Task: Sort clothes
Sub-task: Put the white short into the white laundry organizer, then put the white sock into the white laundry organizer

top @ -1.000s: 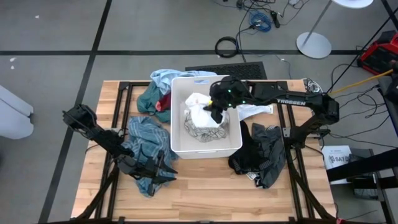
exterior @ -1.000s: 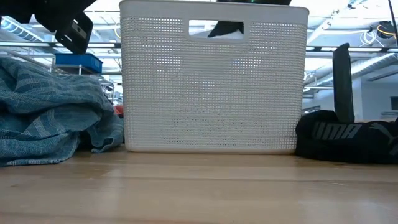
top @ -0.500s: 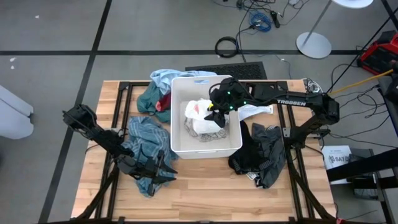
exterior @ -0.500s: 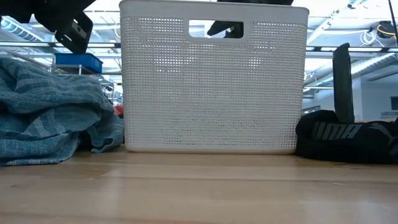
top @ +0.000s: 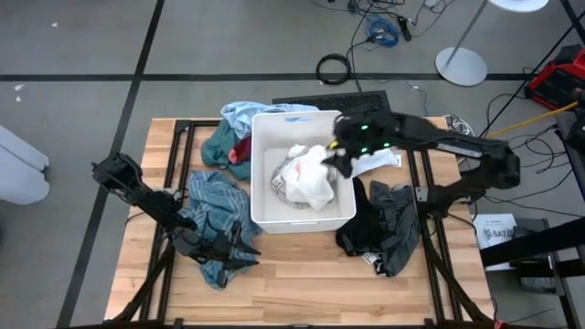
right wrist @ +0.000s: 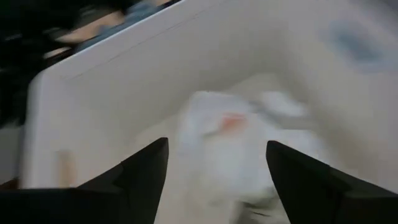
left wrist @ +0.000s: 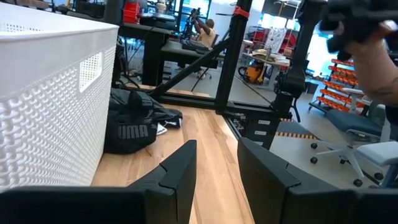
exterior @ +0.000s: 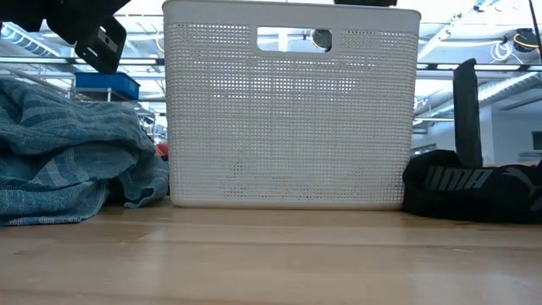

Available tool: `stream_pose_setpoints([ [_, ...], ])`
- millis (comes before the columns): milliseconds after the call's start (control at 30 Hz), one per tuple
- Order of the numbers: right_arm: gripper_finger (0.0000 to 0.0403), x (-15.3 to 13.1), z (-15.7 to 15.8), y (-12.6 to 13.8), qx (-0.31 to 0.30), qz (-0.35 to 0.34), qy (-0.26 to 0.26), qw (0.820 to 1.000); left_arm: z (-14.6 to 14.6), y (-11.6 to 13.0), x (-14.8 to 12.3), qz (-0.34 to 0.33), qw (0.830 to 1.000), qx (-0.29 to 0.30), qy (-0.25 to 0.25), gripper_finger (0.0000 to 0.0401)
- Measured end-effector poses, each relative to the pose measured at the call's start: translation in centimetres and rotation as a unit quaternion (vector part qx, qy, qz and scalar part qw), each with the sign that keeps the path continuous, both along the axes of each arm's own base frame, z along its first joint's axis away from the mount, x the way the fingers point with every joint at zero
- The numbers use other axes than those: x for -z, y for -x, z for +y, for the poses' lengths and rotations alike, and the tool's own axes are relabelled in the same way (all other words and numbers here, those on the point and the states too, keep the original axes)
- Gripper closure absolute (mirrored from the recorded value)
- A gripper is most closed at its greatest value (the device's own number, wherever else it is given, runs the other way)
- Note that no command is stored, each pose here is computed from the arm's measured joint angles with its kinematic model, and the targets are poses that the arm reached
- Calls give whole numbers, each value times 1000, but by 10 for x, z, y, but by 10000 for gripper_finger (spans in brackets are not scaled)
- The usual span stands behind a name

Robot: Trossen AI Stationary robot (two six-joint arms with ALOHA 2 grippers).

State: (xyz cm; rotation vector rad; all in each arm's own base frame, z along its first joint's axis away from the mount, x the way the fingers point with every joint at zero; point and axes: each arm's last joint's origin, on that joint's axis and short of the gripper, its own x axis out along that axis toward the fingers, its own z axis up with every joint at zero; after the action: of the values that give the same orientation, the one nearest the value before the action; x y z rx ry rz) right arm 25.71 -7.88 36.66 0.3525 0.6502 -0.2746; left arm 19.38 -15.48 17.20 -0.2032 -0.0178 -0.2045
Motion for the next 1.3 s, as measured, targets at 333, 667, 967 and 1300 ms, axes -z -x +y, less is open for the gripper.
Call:
stream_pose_setpoints([
  [333, 164, -19, -21, 77, 318, 37, 6, 947, 0, 0, 0, 0, 1000, 0, 0, 276],
  [667, 172, 76, -66, 101, 423, 179, -111, 881, 0, 0, 0, -2, 1000, 0, 1, 276],
  [967, 172, 157, -86, 109, 432, 178, -178, 866, 0, 0, 0, -1, 1000, 0, 1, 276],
  [1300, 186, 177, -91, 102, 418, 212, -199, 861, 0, 0, 0, 0, 1000, 0, 0, 276],
])
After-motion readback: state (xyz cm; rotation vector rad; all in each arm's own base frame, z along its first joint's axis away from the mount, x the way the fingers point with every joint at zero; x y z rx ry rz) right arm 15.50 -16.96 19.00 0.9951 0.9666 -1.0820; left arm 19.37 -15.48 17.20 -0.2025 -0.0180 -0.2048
